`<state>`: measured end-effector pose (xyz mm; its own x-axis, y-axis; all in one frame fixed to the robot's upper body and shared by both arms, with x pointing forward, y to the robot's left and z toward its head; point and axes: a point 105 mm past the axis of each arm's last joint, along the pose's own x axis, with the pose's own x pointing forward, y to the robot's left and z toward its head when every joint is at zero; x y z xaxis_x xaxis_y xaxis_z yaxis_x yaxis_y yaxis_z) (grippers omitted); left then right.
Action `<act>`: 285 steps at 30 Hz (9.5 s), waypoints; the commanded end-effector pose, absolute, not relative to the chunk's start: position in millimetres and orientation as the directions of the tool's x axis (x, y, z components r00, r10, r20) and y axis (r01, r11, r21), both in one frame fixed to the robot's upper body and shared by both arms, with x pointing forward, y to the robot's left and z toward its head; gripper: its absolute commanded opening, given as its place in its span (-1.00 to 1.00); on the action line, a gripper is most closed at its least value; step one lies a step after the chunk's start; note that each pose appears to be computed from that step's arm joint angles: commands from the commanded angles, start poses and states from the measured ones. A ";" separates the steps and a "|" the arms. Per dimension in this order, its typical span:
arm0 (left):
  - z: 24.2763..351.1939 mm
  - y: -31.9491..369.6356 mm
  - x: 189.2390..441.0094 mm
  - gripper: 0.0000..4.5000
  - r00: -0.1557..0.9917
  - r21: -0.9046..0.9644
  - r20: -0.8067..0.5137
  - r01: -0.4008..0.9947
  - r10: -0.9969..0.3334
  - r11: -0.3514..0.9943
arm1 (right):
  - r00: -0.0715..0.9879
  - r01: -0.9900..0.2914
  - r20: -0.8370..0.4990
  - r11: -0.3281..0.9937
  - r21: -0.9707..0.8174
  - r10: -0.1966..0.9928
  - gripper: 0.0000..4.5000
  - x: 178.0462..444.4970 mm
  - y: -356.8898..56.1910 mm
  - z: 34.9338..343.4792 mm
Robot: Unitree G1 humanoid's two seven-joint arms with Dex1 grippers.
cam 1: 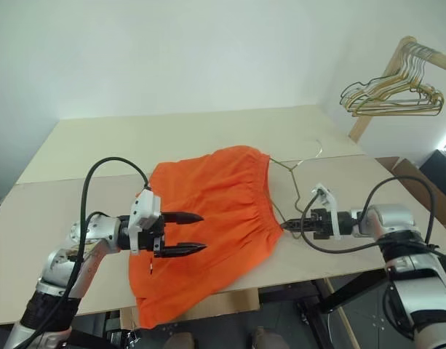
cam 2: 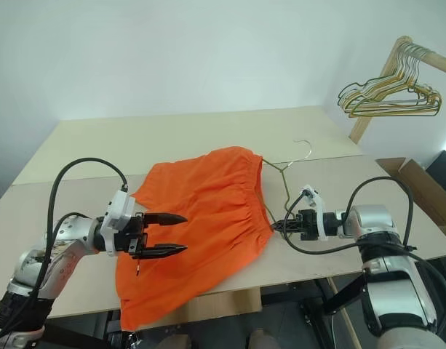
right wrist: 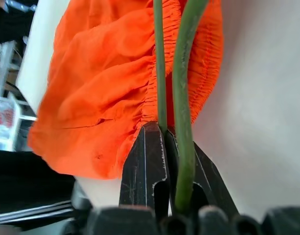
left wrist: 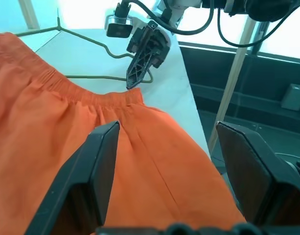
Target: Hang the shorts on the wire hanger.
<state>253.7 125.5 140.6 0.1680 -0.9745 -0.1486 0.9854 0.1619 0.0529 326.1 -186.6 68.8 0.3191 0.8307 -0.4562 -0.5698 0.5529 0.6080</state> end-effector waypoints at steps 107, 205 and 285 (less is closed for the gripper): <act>253.5 161.2 391.6 -1.00 0.289 0.526 -0.649 0.839 -0.703 -0.141 | 0.594 -0.766 -0.195 0.623 0.161 0.781 0.29 340.4 -93.3 62.3; 190.4 166.9 409.4 -1.00 0.474 0.623 -0.530 0.780 -0.703 0.057 | 0.518 -0.854 -0.555 0.365 -0.370 0.651 -0.97 367.6 -99.9 199.9; 210.8 127.1 364.2 -1.00 0.132 0.464 -0.239 0.886 -0.962 0.006 | 0.426 -0.889 -0.545 0.223 -0.399 0.722 -0.38 327.8 -146.0 227.3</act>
<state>366.6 130.1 189.5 0.1421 -0.9476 -0.2860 0.9163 0.0166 0.4001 326.9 -144.7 210.8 0.4018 0.7121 -0.5757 -0.9050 0.2126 -0.3686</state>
